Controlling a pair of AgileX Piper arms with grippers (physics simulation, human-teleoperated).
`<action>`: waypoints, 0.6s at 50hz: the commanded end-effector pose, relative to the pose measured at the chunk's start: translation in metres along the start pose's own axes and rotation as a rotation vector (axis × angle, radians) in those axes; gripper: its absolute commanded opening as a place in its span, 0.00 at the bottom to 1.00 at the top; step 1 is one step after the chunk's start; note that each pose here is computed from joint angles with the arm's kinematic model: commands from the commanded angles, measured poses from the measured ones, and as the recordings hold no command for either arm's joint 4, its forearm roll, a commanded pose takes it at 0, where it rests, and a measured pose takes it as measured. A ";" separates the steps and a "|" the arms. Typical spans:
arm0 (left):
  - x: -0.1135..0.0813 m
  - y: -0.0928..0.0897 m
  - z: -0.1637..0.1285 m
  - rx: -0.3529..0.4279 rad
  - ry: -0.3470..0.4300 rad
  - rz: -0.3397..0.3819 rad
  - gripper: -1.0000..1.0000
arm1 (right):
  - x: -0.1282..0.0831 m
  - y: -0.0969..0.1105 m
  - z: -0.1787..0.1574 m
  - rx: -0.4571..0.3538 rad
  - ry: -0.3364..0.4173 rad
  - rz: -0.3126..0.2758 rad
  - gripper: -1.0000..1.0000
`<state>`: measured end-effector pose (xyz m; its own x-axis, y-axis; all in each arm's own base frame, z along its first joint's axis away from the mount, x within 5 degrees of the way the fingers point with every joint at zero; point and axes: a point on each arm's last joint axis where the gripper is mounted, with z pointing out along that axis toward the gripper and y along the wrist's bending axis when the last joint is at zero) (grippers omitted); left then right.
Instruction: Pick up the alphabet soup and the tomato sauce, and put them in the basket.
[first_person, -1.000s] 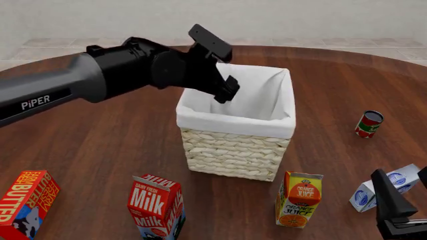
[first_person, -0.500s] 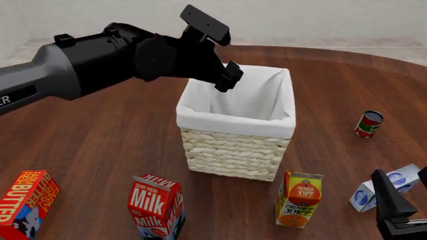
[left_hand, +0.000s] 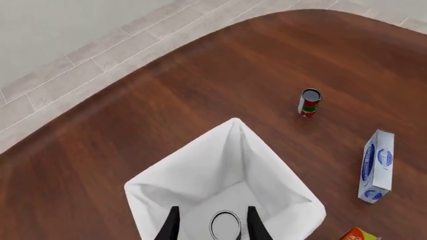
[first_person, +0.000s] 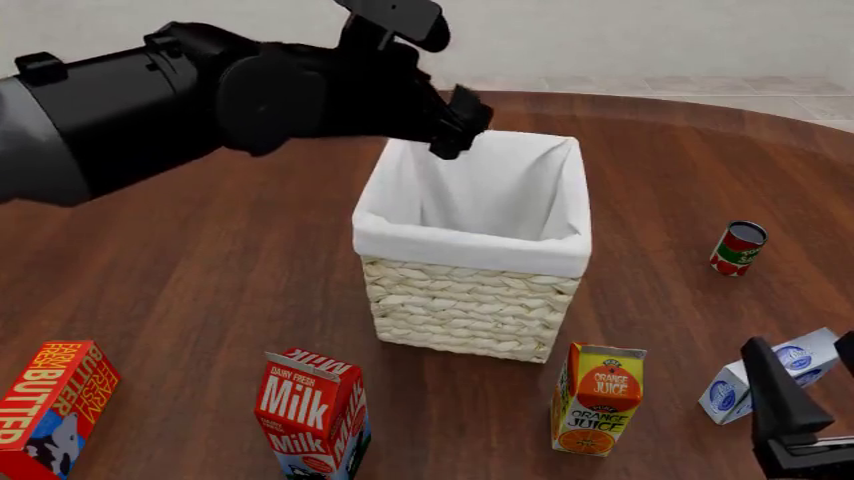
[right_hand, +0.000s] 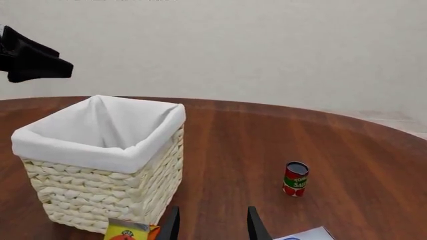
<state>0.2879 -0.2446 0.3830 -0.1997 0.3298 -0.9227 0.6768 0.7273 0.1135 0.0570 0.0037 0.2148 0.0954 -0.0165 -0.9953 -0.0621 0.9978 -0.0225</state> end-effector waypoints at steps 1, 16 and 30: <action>-0.013 0.000 -0.023 -0.003 -0.084 -0.055 1.00 | -0.002 0.000 0.001 0.007 -0.007 0.002 1.00; -0.027 0.008 -0.052 -0.026 -0.188 -0.130 1.00 | -0.018 -0.001 0.002 0.006 -0.023 -0.017 1.00; -0.032 0.017 -0.077 -0.050 -0.262 -0.188 1.00 | -0.038 -0.001 -0.001 0.003 -0.023 -0.044 1.00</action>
<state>0.2595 -0.2101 0.4308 -0.1420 0.0969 -0.9851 0.6273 0.7787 -0.0138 0.0569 0.0036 0.2368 0.1186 -0.0387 -0.9922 -0.0576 0.9973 -0.0458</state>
